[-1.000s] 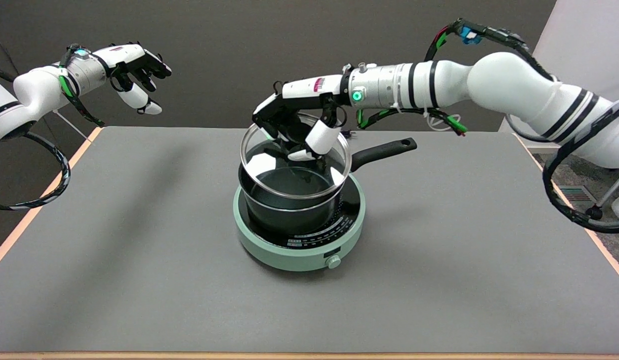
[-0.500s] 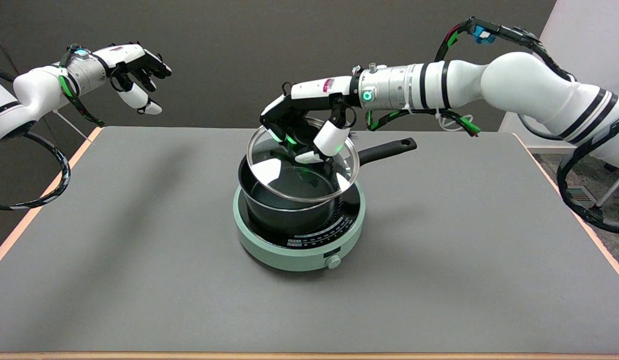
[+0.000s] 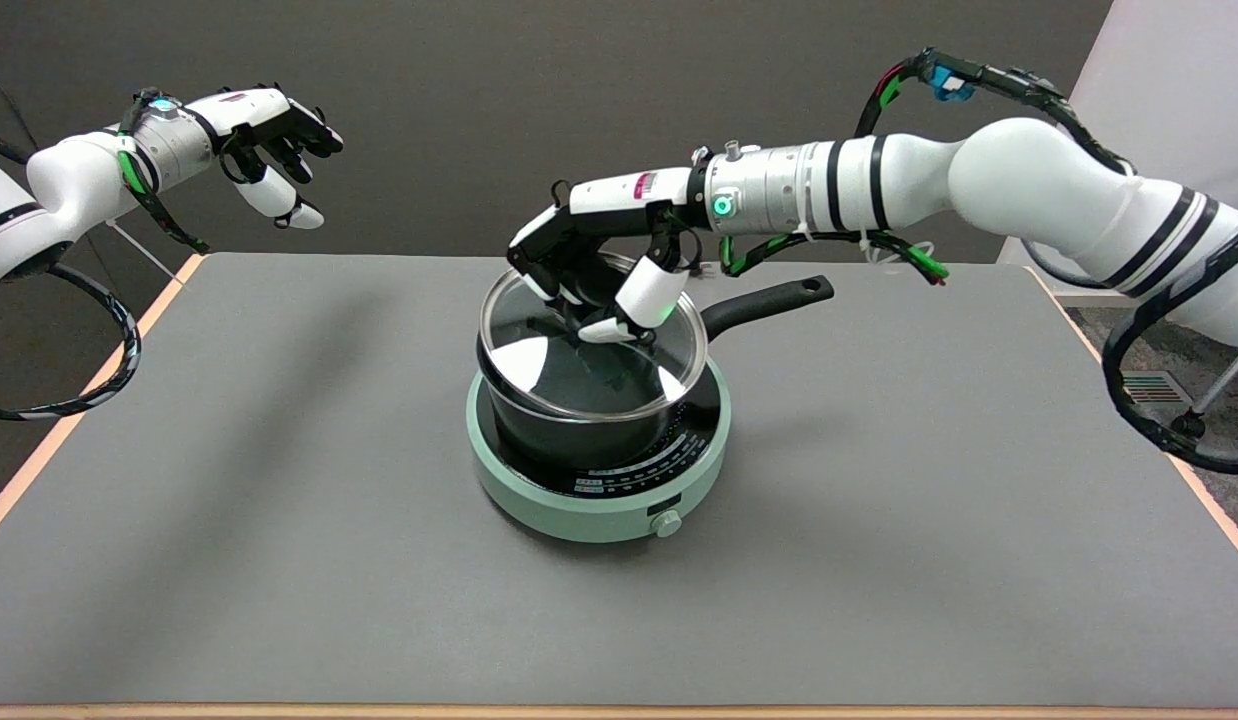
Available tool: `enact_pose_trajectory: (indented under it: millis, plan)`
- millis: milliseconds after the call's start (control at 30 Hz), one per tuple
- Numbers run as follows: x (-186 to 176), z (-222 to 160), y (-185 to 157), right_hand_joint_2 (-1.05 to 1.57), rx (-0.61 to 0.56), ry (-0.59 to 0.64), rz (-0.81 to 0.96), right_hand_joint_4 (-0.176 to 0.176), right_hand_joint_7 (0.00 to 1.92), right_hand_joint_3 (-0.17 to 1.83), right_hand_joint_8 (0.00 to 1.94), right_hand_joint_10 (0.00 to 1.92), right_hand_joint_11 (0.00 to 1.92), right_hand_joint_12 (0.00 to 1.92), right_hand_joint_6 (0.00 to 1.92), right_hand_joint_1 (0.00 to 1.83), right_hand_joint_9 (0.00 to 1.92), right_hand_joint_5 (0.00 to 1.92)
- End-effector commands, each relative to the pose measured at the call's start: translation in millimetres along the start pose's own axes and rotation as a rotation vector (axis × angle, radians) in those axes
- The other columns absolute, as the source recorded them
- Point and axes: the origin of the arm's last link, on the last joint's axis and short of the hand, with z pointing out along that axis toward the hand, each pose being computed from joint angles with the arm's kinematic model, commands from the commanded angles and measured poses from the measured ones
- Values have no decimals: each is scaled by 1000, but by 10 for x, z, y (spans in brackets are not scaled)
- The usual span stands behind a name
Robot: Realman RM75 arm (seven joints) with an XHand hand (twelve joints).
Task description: Place the pot lid onto the pot.
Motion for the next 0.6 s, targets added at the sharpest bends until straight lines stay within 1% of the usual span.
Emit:
enact_pose_trajectory:
  millis: [33, 167, 267, 600]
  plan:
    - [-111, 190, -19, 835, 13, -22, 27, 128, 727, 976, 1788, 1921, 413, 1921, 1774, 1324, 743, 477]
    - [-123, 222, 15, 835, 6, -23, 39, 128, 727, 976, 1787, 1921, 413, 1921, 1774, 1324, 743, 477]
    - [-127, 243, 30, 840, 4, -24, 46, 128, 723, 969, 1788, 1921, 377, 1921, 1774, 1323, 740, 472]
    - [-117, 334, 22, 841, 9, -23, 62, 129, 722, 970, 1792, 1921, 375, 1921, 1777, 1322, 737, 469]
